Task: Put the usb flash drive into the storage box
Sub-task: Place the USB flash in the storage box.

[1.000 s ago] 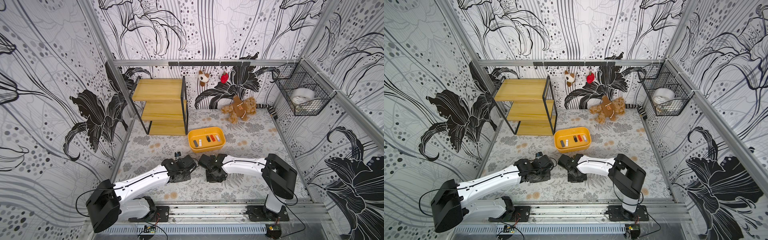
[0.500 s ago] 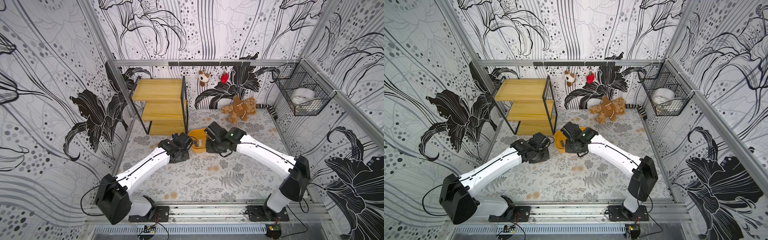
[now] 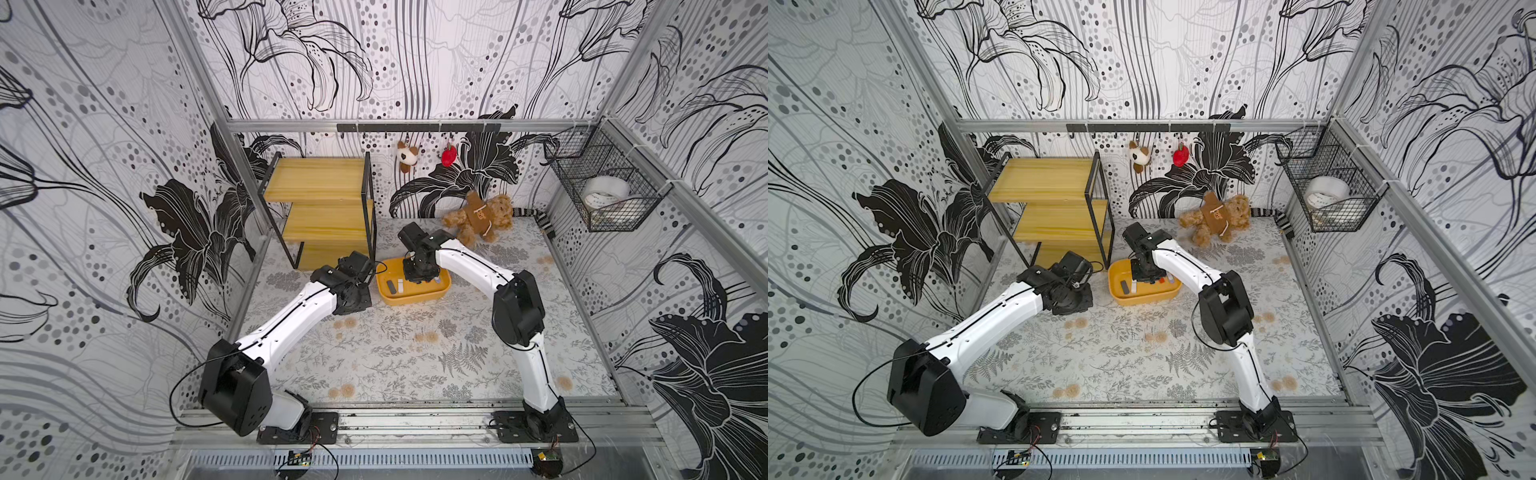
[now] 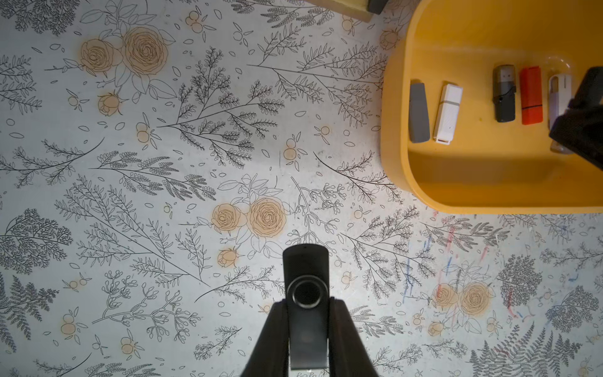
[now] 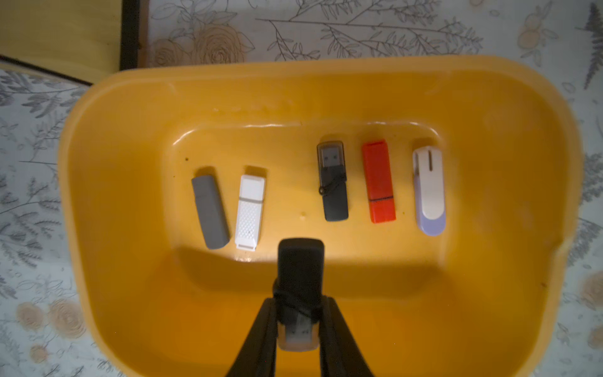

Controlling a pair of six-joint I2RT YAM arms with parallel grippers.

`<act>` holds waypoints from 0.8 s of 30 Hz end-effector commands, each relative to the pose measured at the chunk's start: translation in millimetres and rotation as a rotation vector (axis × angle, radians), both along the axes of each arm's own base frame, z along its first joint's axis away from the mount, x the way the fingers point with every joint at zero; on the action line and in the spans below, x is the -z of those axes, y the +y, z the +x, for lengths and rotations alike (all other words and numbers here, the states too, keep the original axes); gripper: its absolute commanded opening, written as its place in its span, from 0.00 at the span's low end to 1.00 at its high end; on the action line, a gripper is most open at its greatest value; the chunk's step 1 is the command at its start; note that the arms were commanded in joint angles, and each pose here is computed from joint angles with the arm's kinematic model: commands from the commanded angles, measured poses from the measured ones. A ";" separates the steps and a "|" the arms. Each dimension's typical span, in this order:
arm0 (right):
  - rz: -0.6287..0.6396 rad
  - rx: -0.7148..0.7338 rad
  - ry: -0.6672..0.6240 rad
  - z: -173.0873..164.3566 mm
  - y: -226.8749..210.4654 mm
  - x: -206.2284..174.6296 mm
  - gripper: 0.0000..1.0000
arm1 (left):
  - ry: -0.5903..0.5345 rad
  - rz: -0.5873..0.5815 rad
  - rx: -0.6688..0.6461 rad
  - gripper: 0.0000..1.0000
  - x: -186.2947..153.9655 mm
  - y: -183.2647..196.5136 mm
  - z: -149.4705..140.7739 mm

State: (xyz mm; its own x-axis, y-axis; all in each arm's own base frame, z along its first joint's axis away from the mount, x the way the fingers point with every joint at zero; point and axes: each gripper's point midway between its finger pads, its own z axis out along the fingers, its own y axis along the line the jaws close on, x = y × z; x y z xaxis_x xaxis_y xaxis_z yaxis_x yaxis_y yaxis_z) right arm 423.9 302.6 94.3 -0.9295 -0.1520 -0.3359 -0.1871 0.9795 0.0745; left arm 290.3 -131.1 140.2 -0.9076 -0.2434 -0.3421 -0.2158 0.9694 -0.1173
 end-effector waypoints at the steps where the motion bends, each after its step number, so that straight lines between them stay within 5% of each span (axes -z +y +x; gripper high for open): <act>1: -0.005 -0.041 -0.013 13.5 8.6 7.6 0.00 | 0.008 -0.008 0.015 0.00 6.7 -0.8 0.3; 24: -0.065 -0.024 0.078 25.7 -7.9 73.1 0.00 | 0.018 -0.002 0.002 0.00 12.0 7.2 -6.7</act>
